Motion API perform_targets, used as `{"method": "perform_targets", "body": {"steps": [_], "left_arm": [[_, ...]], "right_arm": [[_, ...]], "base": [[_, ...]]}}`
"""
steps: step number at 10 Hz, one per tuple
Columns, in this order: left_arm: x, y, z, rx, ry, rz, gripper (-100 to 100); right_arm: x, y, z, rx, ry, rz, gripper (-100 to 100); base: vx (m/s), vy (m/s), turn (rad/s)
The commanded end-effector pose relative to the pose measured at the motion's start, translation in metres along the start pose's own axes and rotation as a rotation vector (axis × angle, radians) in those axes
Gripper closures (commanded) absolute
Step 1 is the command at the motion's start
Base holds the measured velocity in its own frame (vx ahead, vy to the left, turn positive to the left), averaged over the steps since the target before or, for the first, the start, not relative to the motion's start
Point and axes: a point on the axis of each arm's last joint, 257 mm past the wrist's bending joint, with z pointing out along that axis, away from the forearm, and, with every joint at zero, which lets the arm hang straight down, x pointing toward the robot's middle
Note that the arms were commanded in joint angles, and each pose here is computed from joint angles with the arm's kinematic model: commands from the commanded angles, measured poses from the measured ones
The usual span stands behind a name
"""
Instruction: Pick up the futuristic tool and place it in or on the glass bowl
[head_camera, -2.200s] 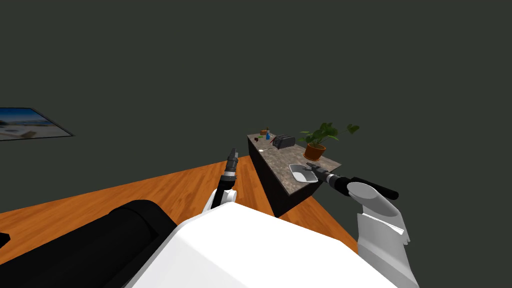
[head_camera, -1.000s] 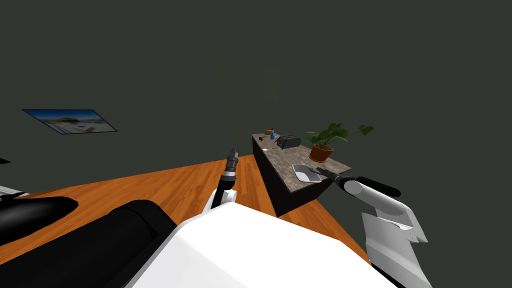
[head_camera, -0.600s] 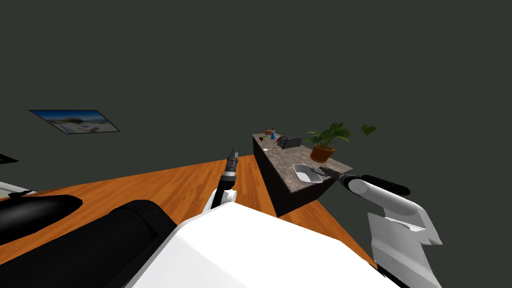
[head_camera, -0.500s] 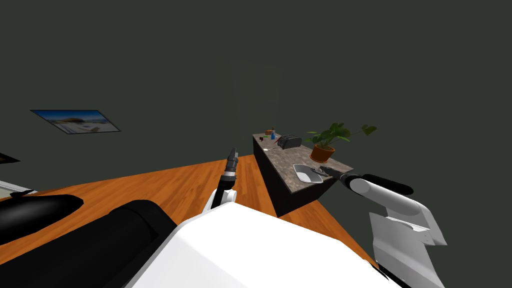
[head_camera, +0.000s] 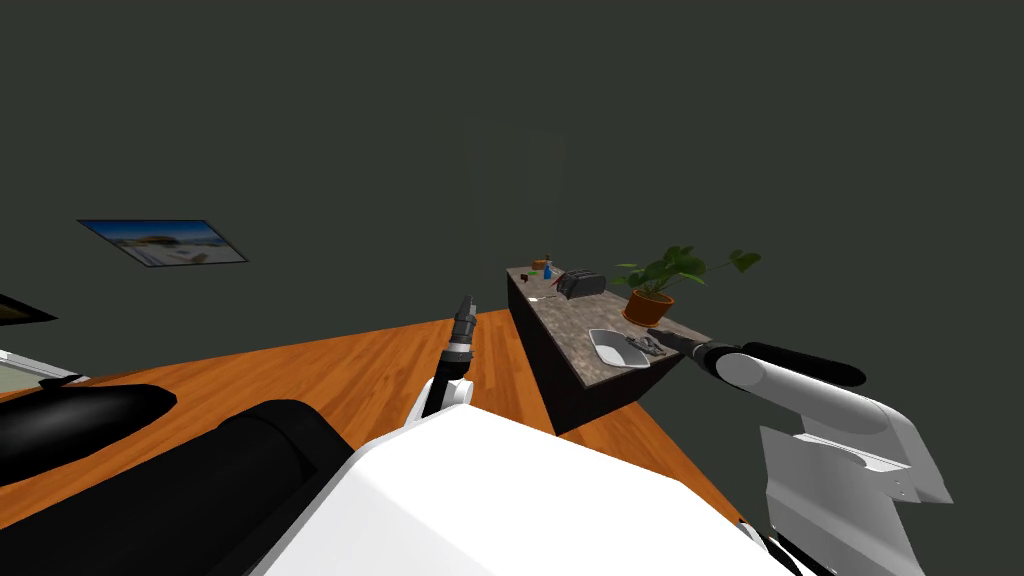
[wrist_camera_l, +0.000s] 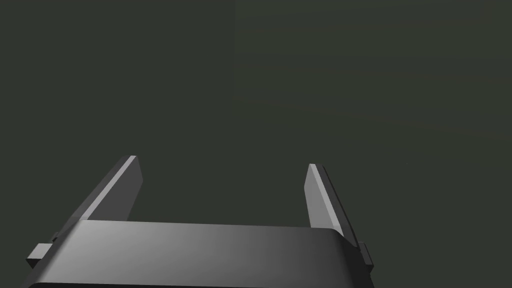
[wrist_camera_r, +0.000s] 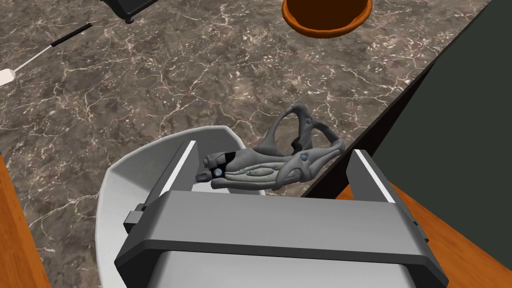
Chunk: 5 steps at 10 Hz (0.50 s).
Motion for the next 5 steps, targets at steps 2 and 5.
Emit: {"method": "perform_targets", "body": {"steps": [2,5], "left_arm": [[0.0000,0.0000,0.0000,0.000,0.000,0.000,0],[0.0000,0.0000,0.0000,0.000,0.000,0.000,0]], "right_arm": [[0.0000,0.0000,0.0001,0.000,0.000,0.000,0],[0.0000,0.0000,0.0001,0.000,0.000,0.000,0]], "base": [[0.000,0.000,0.000],[0.000,0.000,0.000]]}}
